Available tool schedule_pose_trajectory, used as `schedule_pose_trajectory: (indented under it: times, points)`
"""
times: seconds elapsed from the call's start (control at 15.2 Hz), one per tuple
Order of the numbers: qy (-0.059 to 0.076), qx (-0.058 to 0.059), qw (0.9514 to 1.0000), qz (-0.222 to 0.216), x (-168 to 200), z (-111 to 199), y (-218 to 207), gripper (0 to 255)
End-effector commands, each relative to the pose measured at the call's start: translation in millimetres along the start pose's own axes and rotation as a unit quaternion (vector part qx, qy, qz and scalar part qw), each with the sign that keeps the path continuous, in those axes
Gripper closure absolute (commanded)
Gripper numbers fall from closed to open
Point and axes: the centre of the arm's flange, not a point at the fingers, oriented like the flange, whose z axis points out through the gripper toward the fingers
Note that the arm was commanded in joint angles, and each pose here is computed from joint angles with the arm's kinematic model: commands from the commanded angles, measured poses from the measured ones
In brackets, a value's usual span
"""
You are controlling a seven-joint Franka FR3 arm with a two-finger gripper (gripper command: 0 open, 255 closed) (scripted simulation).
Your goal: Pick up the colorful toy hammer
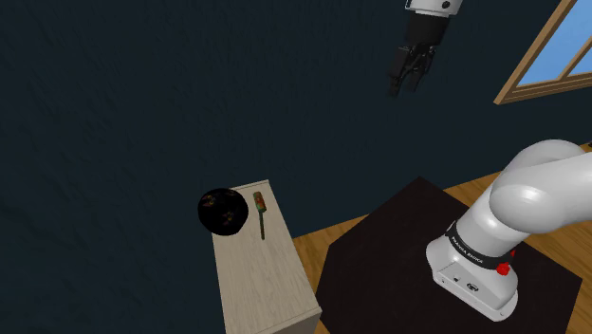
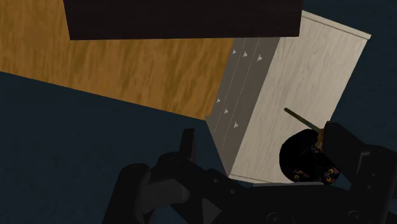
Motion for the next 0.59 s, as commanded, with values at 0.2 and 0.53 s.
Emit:
schedule_pose_trajectory:
  times: [0.2,0.53]
  points:
    - [0.003,-0.004,1.0,0.002,11,29,-25,0]
    - [0.009,-0.01,0.9999,0.007,31,78,-66,0]
